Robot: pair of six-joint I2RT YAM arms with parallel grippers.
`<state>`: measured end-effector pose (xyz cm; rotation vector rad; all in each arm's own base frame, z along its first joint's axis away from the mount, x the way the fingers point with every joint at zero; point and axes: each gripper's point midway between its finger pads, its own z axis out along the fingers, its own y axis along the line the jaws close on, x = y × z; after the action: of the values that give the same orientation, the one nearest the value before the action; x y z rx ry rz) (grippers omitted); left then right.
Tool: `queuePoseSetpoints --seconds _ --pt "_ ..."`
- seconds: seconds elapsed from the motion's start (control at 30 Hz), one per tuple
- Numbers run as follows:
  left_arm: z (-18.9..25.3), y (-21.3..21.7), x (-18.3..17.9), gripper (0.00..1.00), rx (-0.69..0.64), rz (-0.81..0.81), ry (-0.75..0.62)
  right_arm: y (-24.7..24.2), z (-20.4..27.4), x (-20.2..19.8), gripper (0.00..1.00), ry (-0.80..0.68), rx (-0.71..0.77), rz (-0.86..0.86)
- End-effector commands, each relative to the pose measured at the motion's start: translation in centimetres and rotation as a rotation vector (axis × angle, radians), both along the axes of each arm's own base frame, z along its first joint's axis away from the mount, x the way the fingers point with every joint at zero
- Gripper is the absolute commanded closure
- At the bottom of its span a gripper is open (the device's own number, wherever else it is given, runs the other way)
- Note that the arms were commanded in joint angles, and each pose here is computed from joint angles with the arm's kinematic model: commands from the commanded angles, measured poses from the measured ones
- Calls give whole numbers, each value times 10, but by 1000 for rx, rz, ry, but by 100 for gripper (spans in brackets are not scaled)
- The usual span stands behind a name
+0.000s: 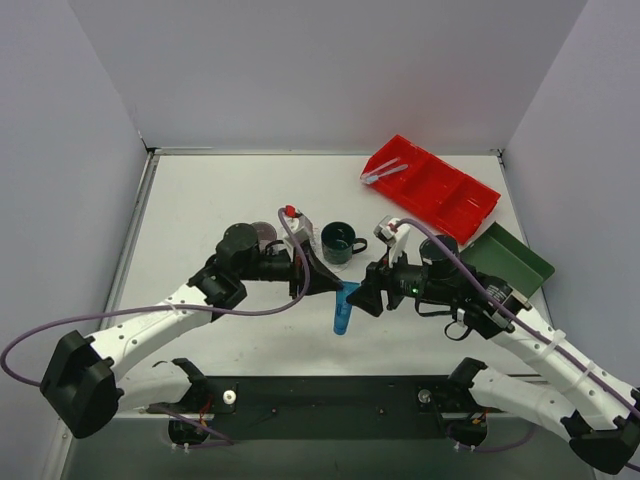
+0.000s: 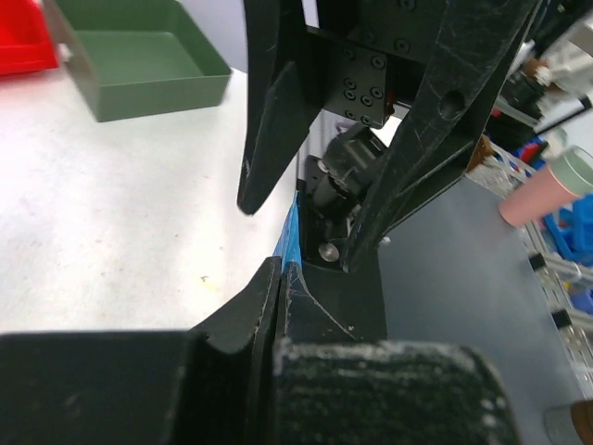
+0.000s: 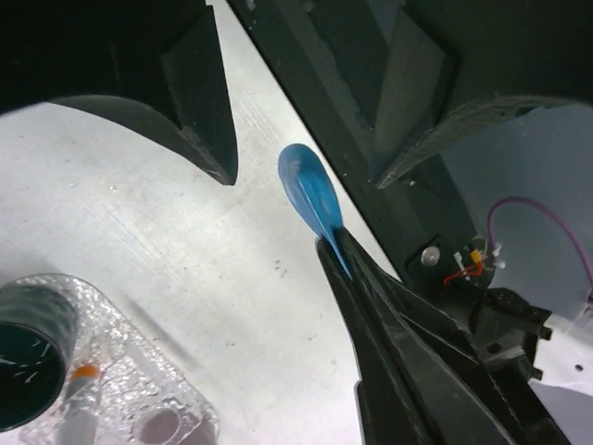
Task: Prepare toiletry sets of a toothbrush and toothpaste on the tray
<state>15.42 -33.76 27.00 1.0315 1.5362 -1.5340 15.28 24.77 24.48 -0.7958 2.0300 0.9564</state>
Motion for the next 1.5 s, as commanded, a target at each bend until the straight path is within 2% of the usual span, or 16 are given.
queuePoseSetpoints --seconds 0.0,0.07,0.13,0.3,0.43,0.8,0.83,1.0,1.03,1.17,1.27,1.3,1.43,1.47 --pt "24 17 23 100 -75 247 0 6 21 13 42 -95 148 -80" --pt "29 27 27 100 -96 328 18 9 19 16 37 -117 179 -104" --pt "30 37 38 100 -110 439 38 18 17 13 36 -146 198 -93" --pt "33 56 42 100 -146 559 76 35 11 17 36 -230 159 -129" --pt "39 59 40 100 -153 562 72 49 18 22 36 -290 159 -168" --pt "45 62 35 100 -187 566 120 67 3 45 39 -380 10 -286" --pt "45 63 34 100 -189 565 122 66 0 47 49 -382 3 -301" --pt "44 65 34 100 -185 574 125 69 0 49 67 -389 13 -300" --pt "43 65 34 100 -183 571 132 69 0 49 74 -391 10 -299" --pt "40 60 33 100 -146 544 153 66 -4 46 83 -394 -4 -283" --pt "41 58 32 80 -131 524 159 61 -3 44 87 -406 -7 -274" --pt "42 58 32 70 -130 520 159 59 -5 43 88 -412 -20 -265" --pt "50 53 32 45 -114 492 144 58 -8 37 91 -415 -39 -219" --pt "48 52 31 43 -95 481 151 58 -8 36 91 -414 -41 -212"
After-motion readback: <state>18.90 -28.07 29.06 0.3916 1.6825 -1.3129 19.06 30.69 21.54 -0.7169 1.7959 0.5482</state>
